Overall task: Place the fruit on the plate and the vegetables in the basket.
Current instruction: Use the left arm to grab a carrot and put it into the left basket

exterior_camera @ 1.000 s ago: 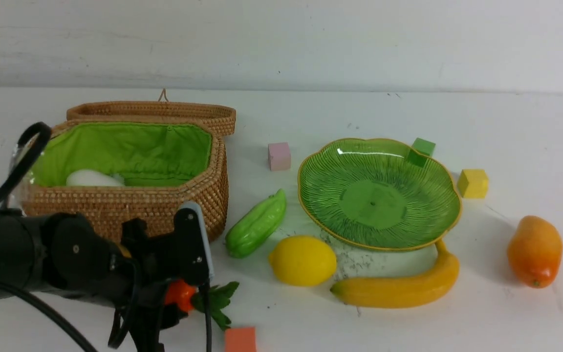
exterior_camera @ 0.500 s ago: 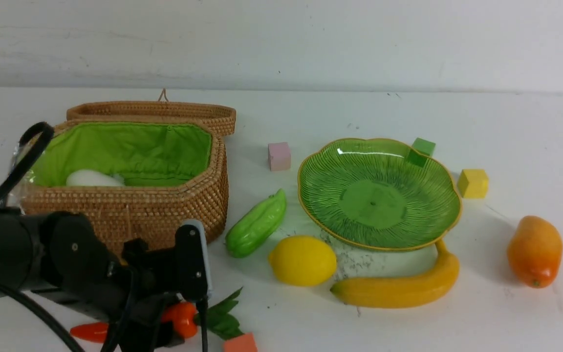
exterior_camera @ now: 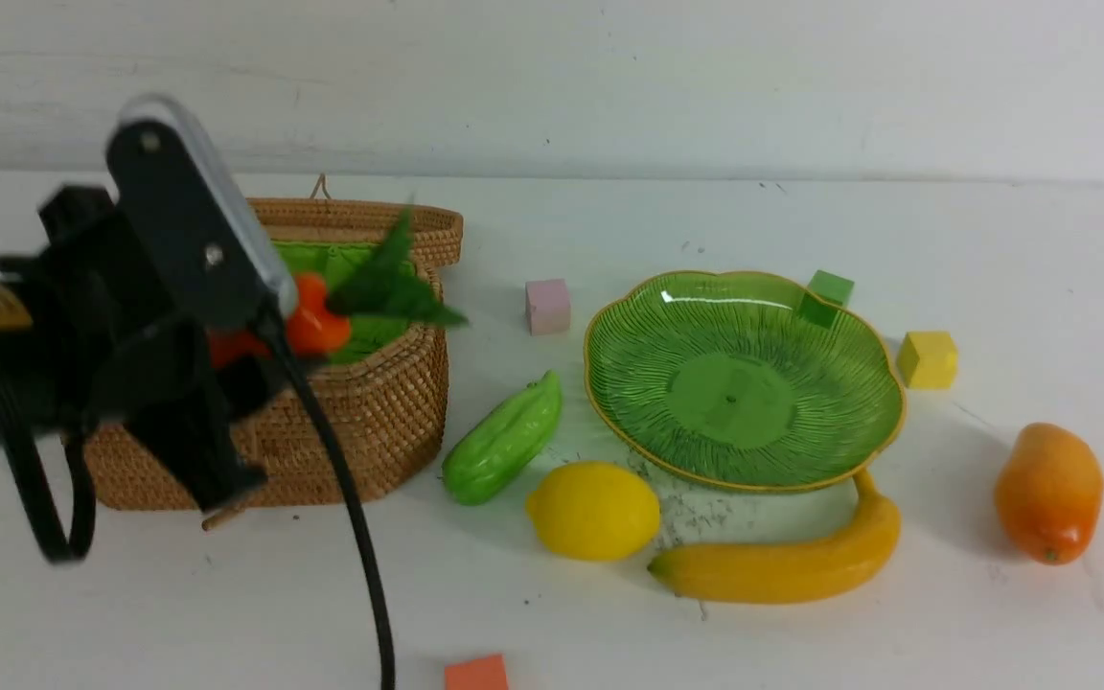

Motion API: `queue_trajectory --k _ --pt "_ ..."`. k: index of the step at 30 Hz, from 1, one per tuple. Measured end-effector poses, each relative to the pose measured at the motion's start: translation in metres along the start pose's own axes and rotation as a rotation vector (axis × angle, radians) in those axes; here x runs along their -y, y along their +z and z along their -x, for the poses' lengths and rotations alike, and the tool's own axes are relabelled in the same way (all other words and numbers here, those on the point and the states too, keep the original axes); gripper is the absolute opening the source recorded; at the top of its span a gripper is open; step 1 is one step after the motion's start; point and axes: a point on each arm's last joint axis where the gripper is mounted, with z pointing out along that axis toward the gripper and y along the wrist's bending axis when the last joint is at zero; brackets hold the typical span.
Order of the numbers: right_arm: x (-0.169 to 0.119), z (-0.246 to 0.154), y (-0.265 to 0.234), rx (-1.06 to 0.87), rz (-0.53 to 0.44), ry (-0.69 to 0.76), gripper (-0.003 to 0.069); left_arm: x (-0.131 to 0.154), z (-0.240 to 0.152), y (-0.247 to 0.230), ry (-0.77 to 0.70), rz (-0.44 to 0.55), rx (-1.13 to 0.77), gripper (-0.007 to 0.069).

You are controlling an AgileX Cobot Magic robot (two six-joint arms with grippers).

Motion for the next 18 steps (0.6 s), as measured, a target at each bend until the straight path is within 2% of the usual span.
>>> queue_trajectory --k 3,7,15,18 --pt "0.004 0.014 -0.001 0.155 -0.053 -0.012 0.0223 -0.022 0.004 0.014 -0.006 0.049 -0.017 0.0365" --pt "0.008 0.026 -0.004 0.289 -0.088 -0.018 0.0223 -0.041 -0.004 0.046 0.0 0.067 -0.076 0.0365" --pt "0.008 0.026 -0.004 0.291 -0.089 -0.022 0.0223 -0.044 -0.022 0.091 0.077 0.058 -0.143 0.0365" --pt "0.007 0.025 -0.004 0.274 -0.087 -0.023 0.0223 -0.046 -0.022 0.094 0.082 0.086 -0.13 0.045"
